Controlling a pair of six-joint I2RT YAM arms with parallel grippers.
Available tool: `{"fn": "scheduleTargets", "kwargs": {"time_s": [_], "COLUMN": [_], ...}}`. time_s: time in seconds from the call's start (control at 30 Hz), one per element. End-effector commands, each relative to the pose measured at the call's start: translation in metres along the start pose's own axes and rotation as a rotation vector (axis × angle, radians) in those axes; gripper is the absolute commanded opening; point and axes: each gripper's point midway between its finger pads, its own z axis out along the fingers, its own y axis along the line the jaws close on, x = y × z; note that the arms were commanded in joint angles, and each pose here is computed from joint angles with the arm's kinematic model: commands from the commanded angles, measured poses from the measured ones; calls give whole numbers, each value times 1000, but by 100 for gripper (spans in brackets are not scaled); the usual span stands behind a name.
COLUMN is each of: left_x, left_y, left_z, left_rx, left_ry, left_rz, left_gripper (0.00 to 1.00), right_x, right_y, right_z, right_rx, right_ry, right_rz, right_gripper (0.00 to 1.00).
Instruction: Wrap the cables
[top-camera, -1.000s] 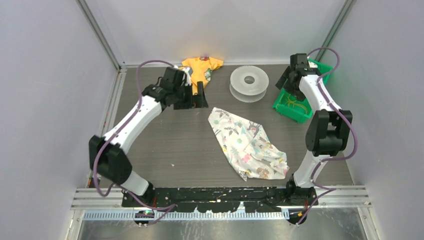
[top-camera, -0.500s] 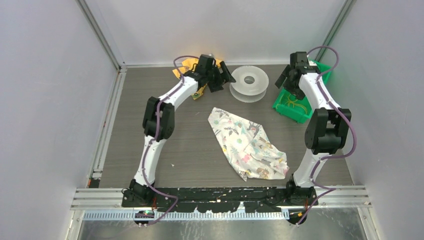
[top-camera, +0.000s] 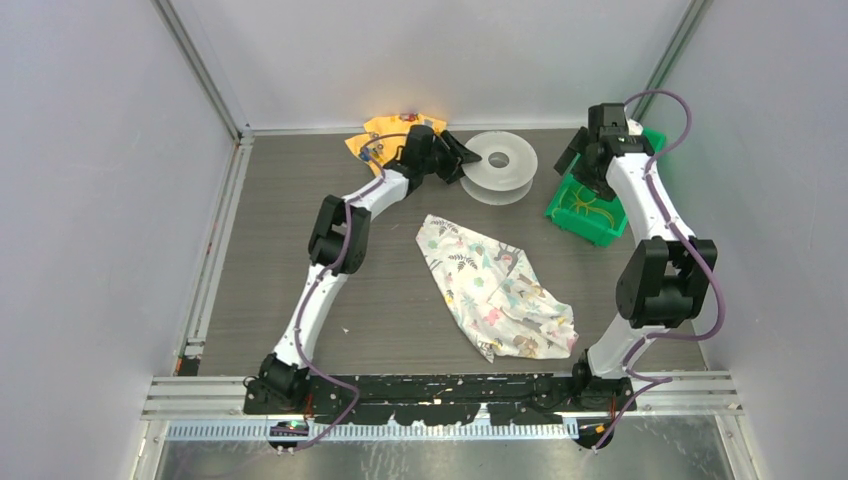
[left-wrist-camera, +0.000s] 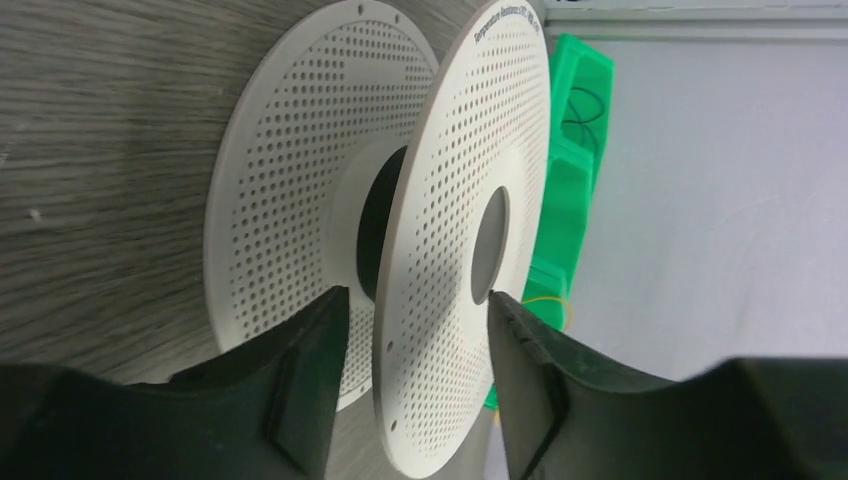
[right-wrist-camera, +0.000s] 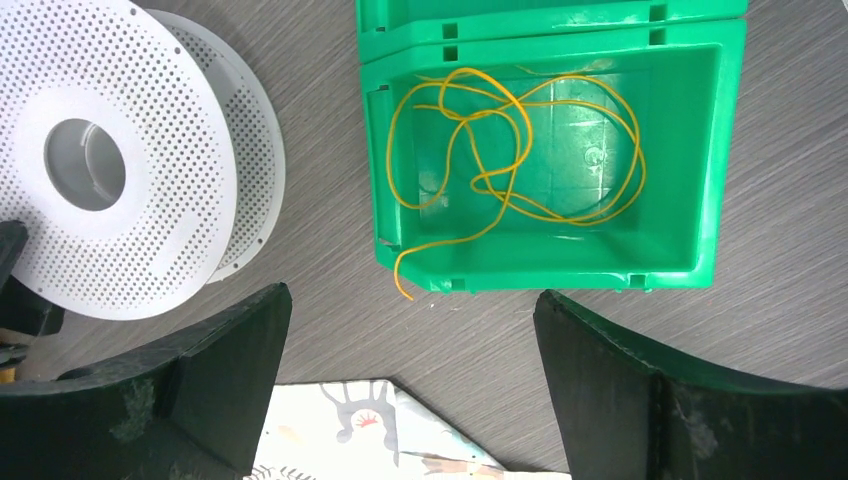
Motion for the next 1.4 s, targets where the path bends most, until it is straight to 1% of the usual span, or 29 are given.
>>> {"fn": "scheduleTargets", "kwargs": {"time_s": [0.0,0.03,0.1,0.17,0.2,0.23,0.33,0.37,0.4,0.47,0.53,0.63,0.7,0.73,0.83,1.0,1.07,1.17,1.27,1.37], "left_x": [-1,0,-1,-5,-8,-10,-15,-18,-18,-18,-17,-10,-2,0,13,31,37,45,50,53], "left_y": [-54,-55,-57,-63,-67,-73,-100,-117,-121,-132,-133,-127,-122,-120,-117,-112,-109,-105,-104,-105], "left_z": [-1,-1,-4,-11,-16,-23,-50,-64,-73,-92,-108,-123,-127,-129,-131,-128,-126,-122,-121,-120], "left_rx": [193,195,197,197,191,187,196,198,170,105,4,-168,-231,-256,-278,-336,-345,-348,-342,-337], "left_ry": [-9,-8,-2,-5,-5,-2,-9,-23,-30,-66,-109,-167,-173,-180,-162,-152,-153,-136,-129,-131], "left_rz": [-15,-12,-7,14,26,39,146,211,267,430,653,945,1095,1140,1209,1296,1300,1297,1281,1259], "left_gripper": [51,48,29,13,4,1,0,0,0,0,1,0,0,0,0,0,0,0,0,0], "right_x": [-8,-7,-6,-3,-2,-1,2,3,3,1,-2,-6,-9,-10,-11,-17,-18,-17,-13,-6], "right_y": [-2,-2,-4,-4,-4,-4,-3,-3,-4,-9,-14,-16,-13,-11,-4,10,14,19,20,19], "right_z": [-19,-20,-19,-19,-19,-18,-18,-16,-14,-9,-4,8,19,25,44,70,76,83,88,91], "right_rx": [-25,-26,-23,-23,-24,-26,-43,-42,-36,-7,31,59,70,73,79,74,70,64,62,61], "right_ry": [-40,-39,-32,-22,-20,-18,-14,-15,-15,-23,-34,-33,-31,-26,-3,22,32,51,67,87], "right_rz": [9,10,10,9,10,11,19,23,23,18,8,6,1,-2,-10,-16,-20,-25,-26,-24], "right_gripper": [96,96,96,96,96,96,96,96,96,96,95,88,82,80,75,71,69,57,49,48]}}
